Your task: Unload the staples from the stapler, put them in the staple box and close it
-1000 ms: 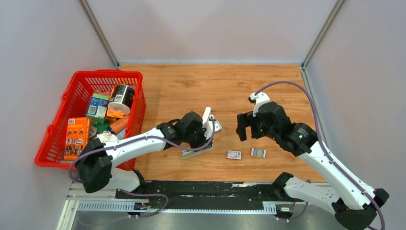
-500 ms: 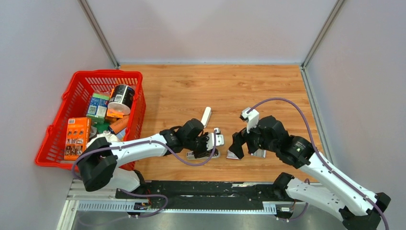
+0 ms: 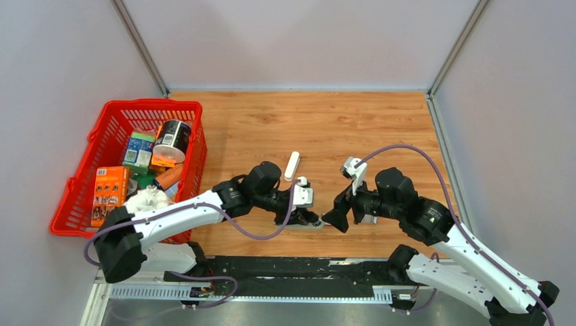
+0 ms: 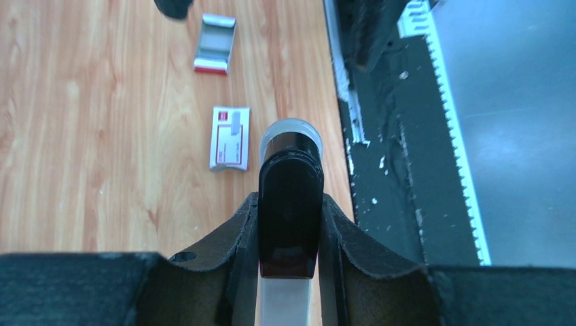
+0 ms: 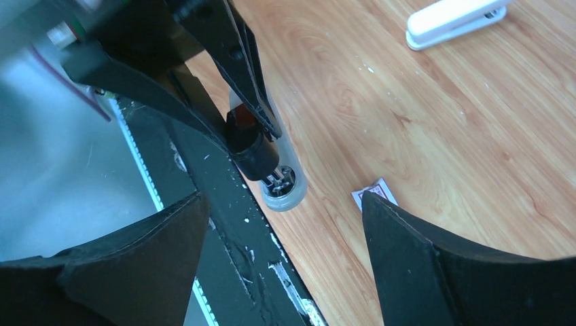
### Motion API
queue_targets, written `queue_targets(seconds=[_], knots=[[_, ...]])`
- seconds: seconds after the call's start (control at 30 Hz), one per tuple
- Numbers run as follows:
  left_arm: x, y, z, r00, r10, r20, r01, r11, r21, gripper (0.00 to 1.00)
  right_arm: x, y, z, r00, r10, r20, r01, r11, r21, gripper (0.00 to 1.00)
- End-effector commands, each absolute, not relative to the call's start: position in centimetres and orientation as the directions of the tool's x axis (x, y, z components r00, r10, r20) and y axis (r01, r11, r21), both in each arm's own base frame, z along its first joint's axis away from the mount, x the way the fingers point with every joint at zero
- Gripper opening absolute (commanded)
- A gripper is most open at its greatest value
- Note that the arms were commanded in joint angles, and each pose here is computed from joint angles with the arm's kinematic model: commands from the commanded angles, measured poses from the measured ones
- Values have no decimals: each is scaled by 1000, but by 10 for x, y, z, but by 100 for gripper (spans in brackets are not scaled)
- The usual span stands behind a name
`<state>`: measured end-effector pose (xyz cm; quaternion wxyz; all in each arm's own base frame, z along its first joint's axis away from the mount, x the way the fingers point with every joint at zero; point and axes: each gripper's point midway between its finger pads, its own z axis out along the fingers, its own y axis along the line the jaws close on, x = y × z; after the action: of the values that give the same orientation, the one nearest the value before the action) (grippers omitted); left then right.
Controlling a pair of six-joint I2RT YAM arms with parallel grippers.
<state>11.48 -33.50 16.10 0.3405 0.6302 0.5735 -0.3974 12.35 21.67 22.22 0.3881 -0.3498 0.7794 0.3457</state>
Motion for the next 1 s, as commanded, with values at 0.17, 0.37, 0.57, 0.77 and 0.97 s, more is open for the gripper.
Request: queue_targets(seconds=[0.17, 0.37, 0.57, 0.77, 0.97], knots=[[90, -335, 251, 51, 235, -971, 983, -182, 7, 0, 92, 229, 277, -267, -270, -925, -938, 294, 185, 80], [98, -335, 260, -34, 281, -959, 992, -106, -66, 0, 79, 238, 277, -153, -347, -925, -976, 199, 86, 80], [92, -330, 281, -48, 217, -975, 993, -94, -70, 0, 86, 244, 275, -108, -398, -911, -979, 203, 27, 80], [84, -324, 287, -46, 206, -978, 990, -120, -71, 0, 89, 251, 277, -90, -413, -906, -983, 185, 13, 77], [81, -322, 282, -52, 218, -975, 988, -129, -81, 0, 87, 259, 281, -77, -412, -908, -987, 163, 10, 67]])
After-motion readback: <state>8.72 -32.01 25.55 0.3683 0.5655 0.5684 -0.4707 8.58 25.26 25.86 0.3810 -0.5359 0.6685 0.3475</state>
